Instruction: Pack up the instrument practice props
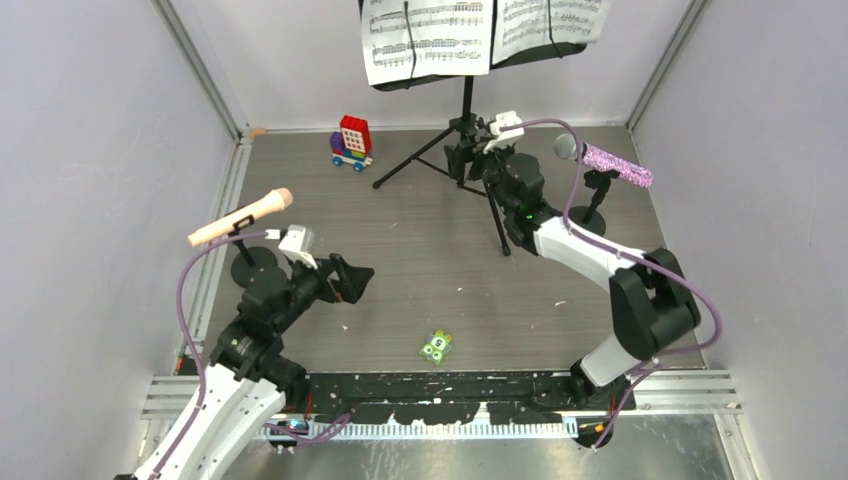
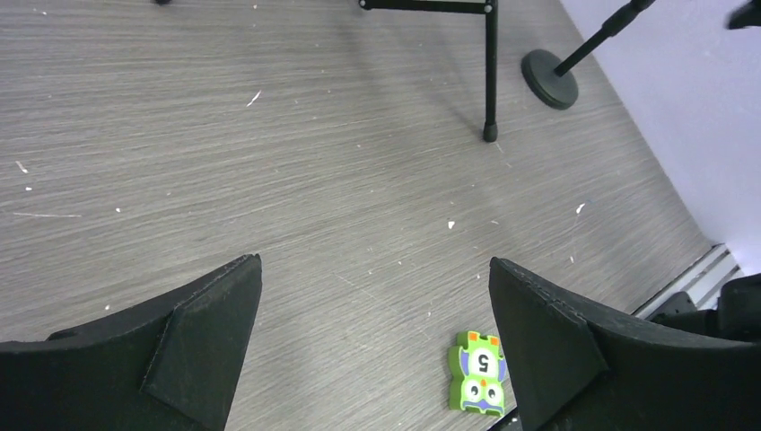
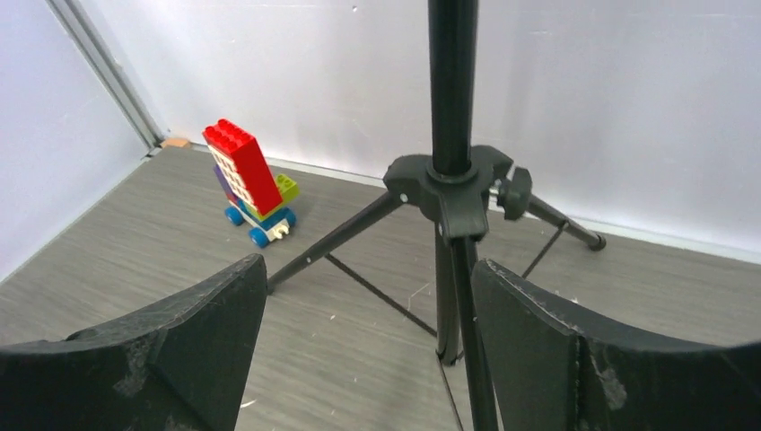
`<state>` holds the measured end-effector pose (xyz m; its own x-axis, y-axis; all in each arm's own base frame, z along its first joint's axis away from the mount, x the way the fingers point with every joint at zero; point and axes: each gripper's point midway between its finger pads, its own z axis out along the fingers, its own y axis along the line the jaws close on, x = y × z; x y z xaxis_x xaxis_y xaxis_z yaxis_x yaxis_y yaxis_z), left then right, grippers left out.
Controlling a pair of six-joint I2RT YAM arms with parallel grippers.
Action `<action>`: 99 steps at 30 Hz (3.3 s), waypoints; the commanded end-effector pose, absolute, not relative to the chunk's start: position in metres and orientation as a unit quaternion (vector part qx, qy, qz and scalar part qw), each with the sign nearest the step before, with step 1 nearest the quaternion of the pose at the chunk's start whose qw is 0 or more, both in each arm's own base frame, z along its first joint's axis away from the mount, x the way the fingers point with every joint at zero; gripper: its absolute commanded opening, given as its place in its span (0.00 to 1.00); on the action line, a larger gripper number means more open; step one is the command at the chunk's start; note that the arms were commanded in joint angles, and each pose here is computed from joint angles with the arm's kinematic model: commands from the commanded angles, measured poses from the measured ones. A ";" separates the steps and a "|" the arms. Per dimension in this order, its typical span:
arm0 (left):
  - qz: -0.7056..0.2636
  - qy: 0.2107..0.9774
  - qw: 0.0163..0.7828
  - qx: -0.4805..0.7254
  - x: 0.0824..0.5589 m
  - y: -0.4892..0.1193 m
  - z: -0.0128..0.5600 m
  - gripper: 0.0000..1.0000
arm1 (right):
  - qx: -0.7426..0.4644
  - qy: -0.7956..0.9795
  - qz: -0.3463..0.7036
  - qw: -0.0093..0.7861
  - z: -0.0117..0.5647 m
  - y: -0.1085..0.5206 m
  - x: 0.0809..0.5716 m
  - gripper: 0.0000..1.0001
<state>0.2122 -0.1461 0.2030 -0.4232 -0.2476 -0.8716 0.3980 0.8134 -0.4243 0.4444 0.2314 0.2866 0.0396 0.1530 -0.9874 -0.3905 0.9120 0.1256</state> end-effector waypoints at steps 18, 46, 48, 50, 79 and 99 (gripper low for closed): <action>-0.293 0.790 0.539 0.025 0.201 -0.133 0.211 1.00 | -0.130 0.598 0.193 0.767 0.340 0.254 0.548 0.69; -0.297 0.785 0.544 0.010 0.201 -0.131 0.223 1.00 | -0.153 0.663 0.213 0.701 0.338 0.276 0.500 0.01; -0.300 0.784 0.543 0.009 0.200 -0.132 0.225 1.00 | -0.157 0.662 0.210 0.702 0.340 0.279 0.486 0.01; -0.301 0.784 0.542 0.007 0.199 -0.132 0.226 1.00 | -0.148 0.667 0.203 0.702 0.337 0.277 0.474 0.01; -0.305 0.758 0.577 -0.010 0.177 -0.113 0.256 1.00 | -0.151 0.666 0.241 0.690 0.283 0.265 0.351 0.62; -0.362 0.586 0.705 0.169 0.120 -0.127 0.378 0.90 | -0.133 0.669 0.251 0.687 0.301 0.206 0.279 0.68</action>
